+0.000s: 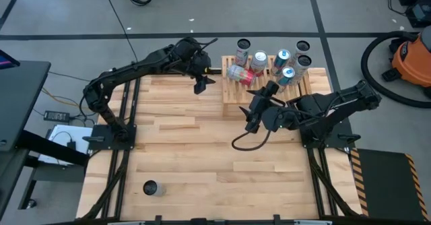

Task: Place canned beverage on shelf
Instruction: Put the pink-white soda can on the shelf aligned with the other pink-white soda can

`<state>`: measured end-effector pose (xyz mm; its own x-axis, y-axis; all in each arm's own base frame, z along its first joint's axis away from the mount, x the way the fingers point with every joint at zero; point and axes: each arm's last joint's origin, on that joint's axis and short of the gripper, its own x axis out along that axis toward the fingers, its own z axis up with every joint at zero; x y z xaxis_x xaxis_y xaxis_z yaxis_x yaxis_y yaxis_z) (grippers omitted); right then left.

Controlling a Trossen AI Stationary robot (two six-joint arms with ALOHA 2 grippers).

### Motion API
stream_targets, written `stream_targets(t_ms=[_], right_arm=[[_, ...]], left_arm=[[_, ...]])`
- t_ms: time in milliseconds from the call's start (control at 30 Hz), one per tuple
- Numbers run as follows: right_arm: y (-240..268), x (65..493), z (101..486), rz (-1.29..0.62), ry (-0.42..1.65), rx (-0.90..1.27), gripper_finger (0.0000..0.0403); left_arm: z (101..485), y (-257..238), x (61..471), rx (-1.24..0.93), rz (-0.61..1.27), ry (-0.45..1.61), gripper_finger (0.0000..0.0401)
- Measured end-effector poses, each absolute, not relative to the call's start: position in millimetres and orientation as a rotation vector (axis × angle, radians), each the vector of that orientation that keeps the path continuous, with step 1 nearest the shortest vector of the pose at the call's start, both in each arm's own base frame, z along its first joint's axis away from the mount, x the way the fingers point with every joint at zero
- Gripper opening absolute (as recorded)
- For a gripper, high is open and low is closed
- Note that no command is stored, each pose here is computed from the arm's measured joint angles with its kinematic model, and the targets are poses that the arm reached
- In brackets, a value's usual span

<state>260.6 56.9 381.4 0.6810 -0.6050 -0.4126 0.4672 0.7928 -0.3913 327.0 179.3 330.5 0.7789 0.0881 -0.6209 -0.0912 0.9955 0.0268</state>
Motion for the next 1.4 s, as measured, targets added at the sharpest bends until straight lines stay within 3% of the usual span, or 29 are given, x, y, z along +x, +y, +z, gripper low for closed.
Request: stream_targets(t_ms=[400,733,900,1400], right_arm=[[13,270,381,-0.682,0.595,-0.223,0.0395],[-31,277,379,-0.587,0.623,-0.056,0.0399],[-50,286,369,-0.627,0.657,-0.034,0.0399],[-82,305,339,-0.728,0.762,0.005,0.0399]], left_arm=[[367,161,304,0.051,0.104,0.588,0.0197],[402,143,277,0.086,0.12,0.489,0.0197],[417,133,265,0.103,0.119,0.442,0.0197],[420,125,256,0.061,0.114,0.457,0.0197]])
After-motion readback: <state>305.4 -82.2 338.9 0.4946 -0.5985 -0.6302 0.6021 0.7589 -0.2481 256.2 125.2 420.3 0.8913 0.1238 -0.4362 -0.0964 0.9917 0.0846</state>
